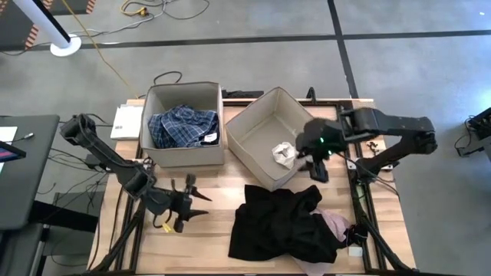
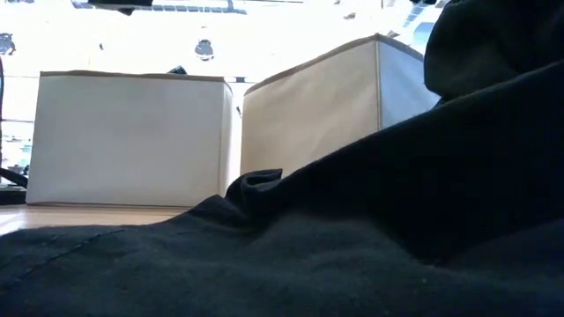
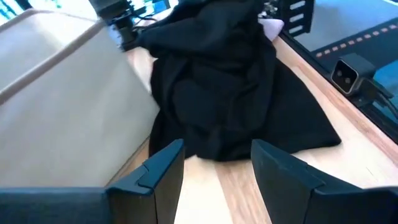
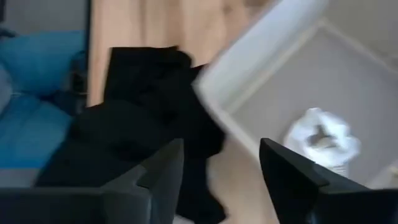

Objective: Sort clothes
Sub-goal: Put the black shirt into the left laundry organizer

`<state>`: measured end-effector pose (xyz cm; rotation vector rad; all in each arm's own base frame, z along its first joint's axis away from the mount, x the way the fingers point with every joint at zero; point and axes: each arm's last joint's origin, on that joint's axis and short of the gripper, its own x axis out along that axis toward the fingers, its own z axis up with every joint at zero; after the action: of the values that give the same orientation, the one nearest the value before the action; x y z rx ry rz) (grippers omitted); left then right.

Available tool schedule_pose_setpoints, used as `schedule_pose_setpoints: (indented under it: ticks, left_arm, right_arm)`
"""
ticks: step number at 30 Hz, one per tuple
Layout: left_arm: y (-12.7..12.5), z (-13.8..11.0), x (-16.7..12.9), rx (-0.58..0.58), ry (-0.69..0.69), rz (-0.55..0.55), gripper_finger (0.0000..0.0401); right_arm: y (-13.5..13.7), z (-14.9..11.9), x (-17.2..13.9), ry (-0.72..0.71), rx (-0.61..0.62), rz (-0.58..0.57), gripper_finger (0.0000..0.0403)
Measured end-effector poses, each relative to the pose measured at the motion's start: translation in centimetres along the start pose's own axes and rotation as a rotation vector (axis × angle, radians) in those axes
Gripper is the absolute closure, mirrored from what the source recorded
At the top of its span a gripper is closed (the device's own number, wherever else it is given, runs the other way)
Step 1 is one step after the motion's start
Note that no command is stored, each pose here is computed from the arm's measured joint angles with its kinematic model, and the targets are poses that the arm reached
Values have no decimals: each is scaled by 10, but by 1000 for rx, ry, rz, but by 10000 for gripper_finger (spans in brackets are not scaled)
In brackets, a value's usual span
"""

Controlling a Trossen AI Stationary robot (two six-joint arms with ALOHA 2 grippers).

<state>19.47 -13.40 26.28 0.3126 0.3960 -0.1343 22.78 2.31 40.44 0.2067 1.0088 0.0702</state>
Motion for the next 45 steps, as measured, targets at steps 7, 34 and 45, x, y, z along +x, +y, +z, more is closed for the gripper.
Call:
schedule_pose_setpoints:
  ticks: [7,34,45]
  left_arm:
    - [-12,-2,35,66,-29,3,218]
    - [9,-18,110,-8,-153,-75,218]
    - [8,-17,110,-64,-166,-110,218]
  right_arm:
    - [51,-16,5,67,10,108,154]
    - [194,-67,146,313,-21,-26,154]
    - [185,-78,214,377,-71,-292,154]
